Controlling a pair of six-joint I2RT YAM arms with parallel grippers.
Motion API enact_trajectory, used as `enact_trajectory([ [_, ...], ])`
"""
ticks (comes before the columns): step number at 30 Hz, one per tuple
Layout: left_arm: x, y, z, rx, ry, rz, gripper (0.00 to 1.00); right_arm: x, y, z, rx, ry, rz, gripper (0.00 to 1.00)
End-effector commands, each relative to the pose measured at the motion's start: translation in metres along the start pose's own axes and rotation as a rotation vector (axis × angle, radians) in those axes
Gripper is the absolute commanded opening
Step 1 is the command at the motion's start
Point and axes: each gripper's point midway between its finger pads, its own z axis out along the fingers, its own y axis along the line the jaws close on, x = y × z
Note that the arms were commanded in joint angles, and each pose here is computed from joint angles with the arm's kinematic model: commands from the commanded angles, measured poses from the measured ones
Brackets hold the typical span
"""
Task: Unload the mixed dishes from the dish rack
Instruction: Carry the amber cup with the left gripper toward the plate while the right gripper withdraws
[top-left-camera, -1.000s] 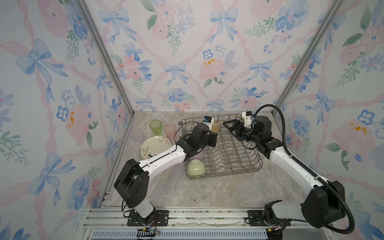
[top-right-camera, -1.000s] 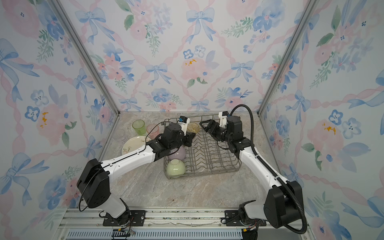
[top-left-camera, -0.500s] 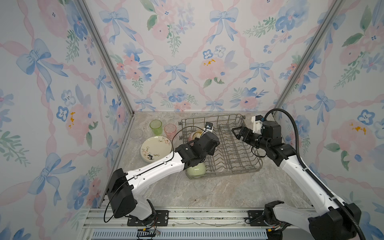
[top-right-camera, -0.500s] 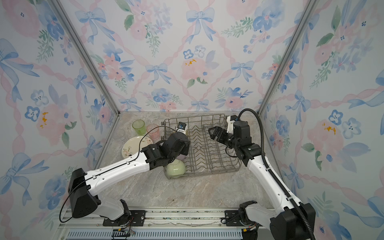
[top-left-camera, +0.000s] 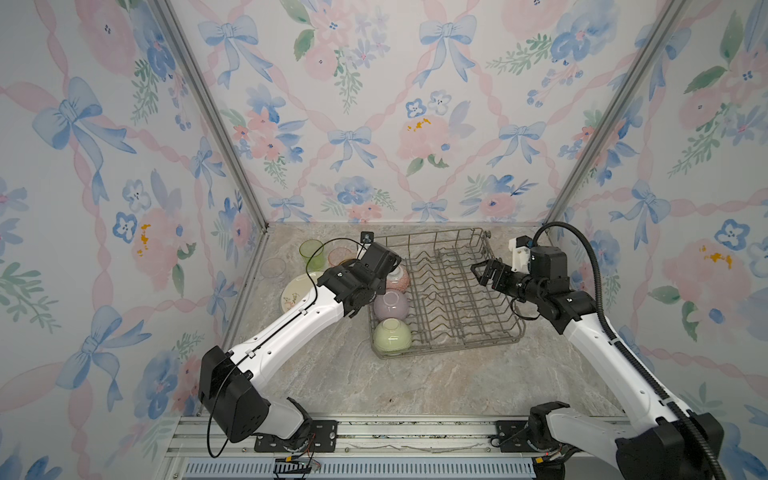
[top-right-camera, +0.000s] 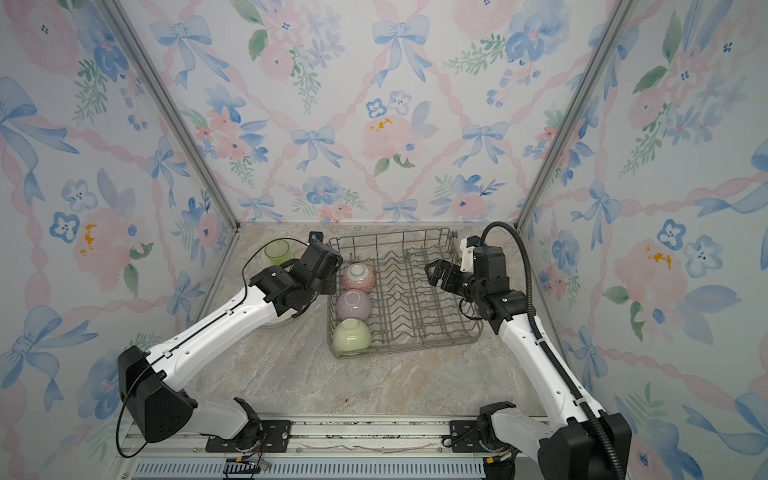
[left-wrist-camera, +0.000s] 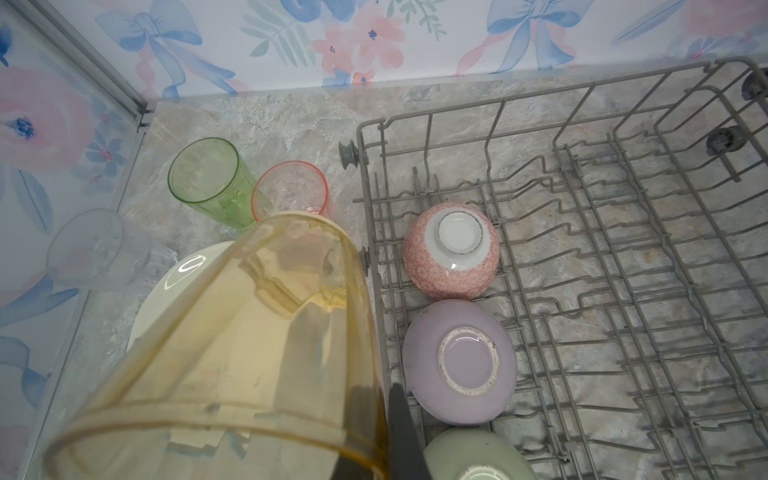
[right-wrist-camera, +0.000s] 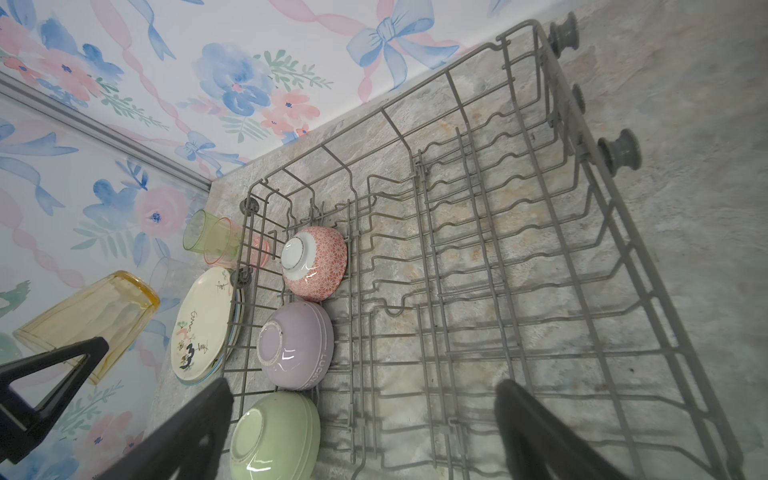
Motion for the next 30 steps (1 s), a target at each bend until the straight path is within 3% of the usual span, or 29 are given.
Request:
enact_trajectory([
  [1, 0.017, 0.007, 0.008, 0.034, 0.101, -0.006, 0.0, 0.007, -0.009, -0.008, 0.016, 0.016, -0.018, 1.0],
  [7, 0.03, 0.005, 0.016, 0.108, 0.187, 0.0, 0.0, 0.012, -0.018, -0.005, 0.025, 0.037, -0.016, 0.99],
  [18, 0.077, 0.007, 0.041, 0.085, 0.369, 0.042, 0.0, 0.016, -0.02, 0.002, 0.014, 0.06, -0.006, 0.99],
  [30, 0.097, 0.016, 0.06, 0.073, 0.45, 0.049, 0.0, 0.023, -0.026, 0.009, 0.025, 0.084, 0.002, 0.98],
])
